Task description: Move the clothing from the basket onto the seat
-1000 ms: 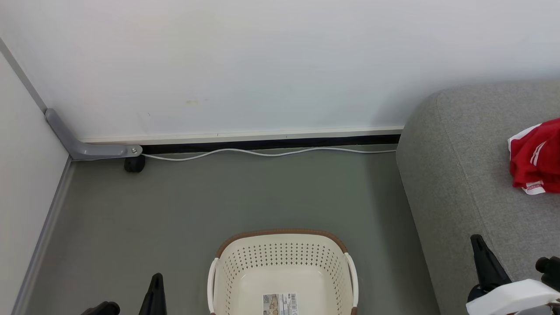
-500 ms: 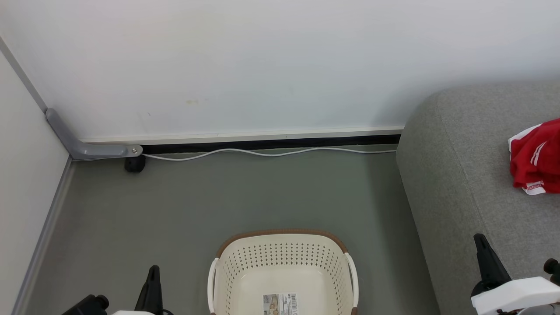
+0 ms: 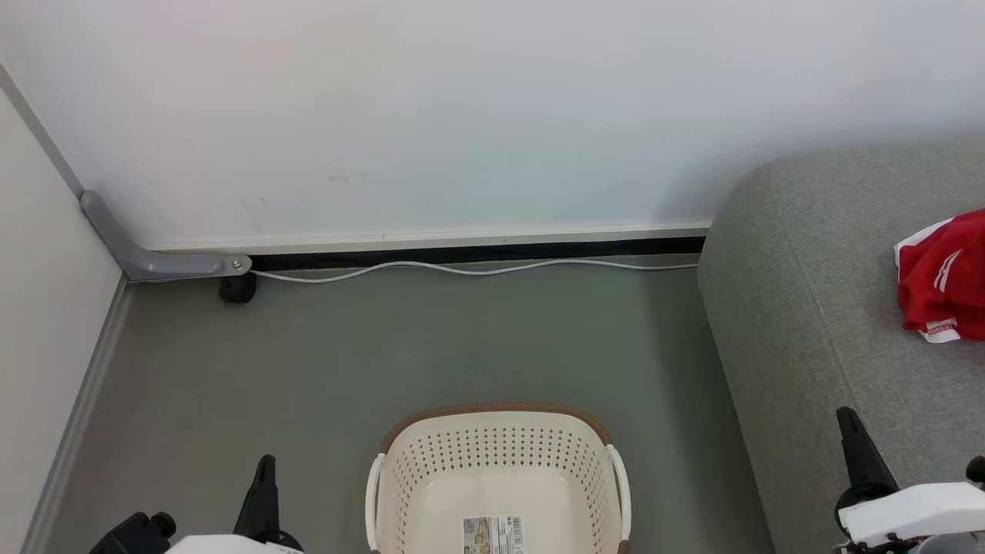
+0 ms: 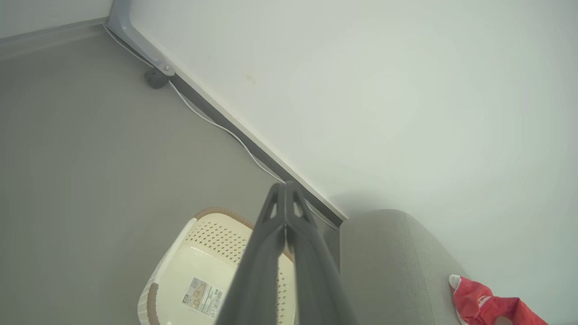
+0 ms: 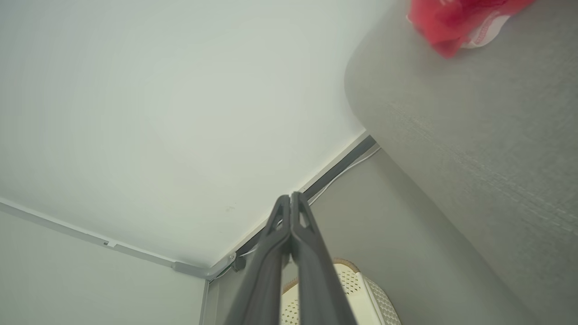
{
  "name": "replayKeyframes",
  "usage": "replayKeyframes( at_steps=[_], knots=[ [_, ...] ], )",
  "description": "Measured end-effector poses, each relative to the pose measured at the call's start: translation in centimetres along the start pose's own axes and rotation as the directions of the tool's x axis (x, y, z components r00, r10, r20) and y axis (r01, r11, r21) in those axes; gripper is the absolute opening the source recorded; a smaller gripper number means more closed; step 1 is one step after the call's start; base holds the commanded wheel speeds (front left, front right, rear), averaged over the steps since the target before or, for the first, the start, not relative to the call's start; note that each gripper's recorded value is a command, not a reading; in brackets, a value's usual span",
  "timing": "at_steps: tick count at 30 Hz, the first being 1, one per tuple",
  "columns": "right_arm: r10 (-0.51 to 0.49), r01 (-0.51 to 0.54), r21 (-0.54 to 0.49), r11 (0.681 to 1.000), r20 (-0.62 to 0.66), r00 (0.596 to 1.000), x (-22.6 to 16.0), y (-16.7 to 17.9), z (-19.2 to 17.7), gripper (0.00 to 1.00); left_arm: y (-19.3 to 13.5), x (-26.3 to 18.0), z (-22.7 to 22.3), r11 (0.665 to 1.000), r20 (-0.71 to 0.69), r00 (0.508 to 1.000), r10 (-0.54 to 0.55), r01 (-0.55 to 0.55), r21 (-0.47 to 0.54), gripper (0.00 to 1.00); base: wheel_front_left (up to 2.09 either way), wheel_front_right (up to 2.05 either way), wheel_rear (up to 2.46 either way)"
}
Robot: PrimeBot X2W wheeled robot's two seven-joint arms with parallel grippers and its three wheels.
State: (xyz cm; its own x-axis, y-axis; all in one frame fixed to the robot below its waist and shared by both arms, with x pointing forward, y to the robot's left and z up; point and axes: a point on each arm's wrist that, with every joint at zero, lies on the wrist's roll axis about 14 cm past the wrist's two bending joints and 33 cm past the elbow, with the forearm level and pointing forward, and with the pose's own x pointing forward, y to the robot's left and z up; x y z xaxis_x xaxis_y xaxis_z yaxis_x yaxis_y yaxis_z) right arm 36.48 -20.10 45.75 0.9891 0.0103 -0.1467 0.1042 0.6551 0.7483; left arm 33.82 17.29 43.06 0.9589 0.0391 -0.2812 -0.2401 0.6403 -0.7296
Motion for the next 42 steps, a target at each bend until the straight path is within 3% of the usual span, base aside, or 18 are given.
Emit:
replayKeyframes(
  at_steps=[22, 42],
  knots=[
    [-0.011, 0.006, 0.245, 0.970, 0.019, 1.000, 0.2, 0.2, 0.6, 0.00, -0.9, 0.8, 1.0, 0.969, -0.008, 0.999, -0.047, 0.043, -0.245, 0.00, 0.00, 0.00, 0.00],
    [-0.002, -0.015, 0.466, 0.884, 0.036, 0.999, 0.5, 0.7, 1.1, 0.00, -2.1, 1.6, 2.5, 0.884, 0.016, 0.993, -0.113, 0.108, -0.456, 0.00, 0.00, 0.00, 0.00]
  ],
)
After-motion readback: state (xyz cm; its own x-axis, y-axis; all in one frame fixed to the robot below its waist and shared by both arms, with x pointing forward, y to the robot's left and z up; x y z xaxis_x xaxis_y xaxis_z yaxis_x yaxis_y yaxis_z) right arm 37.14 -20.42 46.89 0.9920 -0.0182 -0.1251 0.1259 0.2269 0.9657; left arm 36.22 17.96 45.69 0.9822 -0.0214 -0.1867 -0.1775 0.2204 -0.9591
